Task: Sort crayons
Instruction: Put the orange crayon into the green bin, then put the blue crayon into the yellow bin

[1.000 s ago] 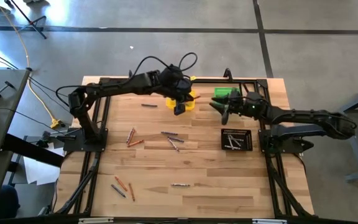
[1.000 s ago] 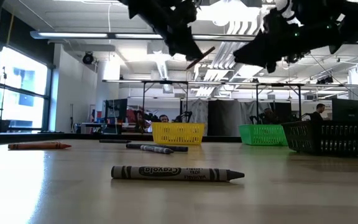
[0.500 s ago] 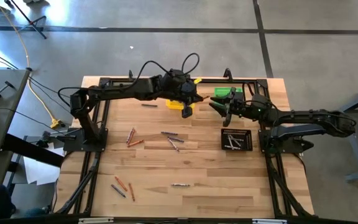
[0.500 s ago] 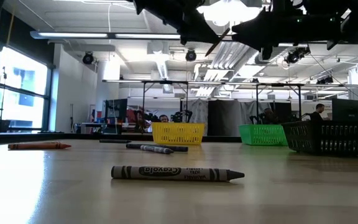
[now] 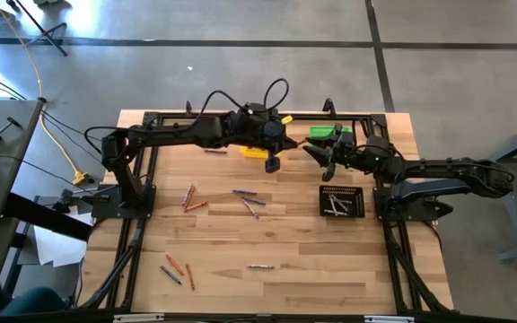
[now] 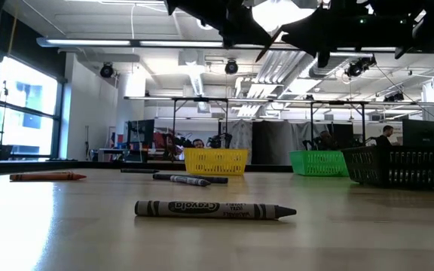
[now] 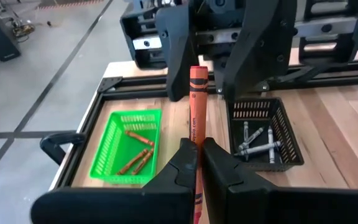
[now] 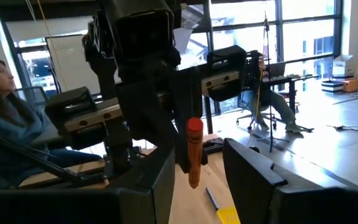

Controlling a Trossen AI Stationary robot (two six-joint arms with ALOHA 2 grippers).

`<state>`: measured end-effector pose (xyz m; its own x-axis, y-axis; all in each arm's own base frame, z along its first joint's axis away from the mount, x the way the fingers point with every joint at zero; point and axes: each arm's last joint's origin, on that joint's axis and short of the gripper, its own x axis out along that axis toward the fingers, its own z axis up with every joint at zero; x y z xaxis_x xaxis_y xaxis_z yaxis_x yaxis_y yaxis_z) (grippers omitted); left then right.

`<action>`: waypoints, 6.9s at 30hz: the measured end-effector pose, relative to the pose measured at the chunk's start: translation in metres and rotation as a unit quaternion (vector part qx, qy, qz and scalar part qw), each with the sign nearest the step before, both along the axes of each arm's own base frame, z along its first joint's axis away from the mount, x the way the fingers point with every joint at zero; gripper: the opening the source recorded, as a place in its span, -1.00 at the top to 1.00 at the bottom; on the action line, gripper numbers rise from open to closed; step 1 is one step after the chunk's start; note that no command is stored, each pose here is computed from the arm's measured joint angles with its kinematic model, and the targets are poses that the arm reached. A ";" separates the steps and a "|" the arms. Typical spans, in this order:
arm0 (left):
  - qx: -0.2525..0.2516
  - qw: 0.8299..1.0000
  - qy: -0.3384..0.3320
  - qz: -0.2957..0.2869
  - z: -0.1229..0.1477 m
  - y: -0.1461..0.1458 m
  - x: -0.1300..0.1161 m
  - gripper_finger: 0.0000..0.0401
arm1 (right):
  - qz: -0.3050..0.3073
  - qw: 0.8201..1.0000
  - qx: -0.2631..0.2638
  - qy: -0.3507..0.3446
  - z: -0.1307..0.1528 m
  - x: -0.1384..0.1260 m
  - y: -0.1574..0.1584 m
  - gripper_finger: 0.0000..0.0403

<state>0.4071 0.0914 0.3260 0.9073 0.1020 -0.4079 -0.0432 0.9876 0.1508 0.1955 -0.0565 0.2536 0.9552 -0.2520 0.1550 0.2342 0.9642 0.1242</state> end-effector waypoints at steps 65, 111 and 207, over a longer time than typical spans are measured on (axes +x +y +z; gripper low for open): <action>0.046 0.999 -0.022 0.016 0.004 -0.008 0.005 0.81 | -0.049 0.999 -0.014 -0.009 0.014 0.032 -0.015 0.98; 0.022 0.884 0.425 0.191 -0.090 0.007 -0.069 0.60 | -0.171 0.951 0.106 0.233 -0.023 -0.017 -0.048 0.42; -0.135 0.784 0.587 0.153 -0.206 0.110 -0.142 0.73 | -0.118 0.960 0.063 0.245 -0.020 -0.010 -0.030 0.42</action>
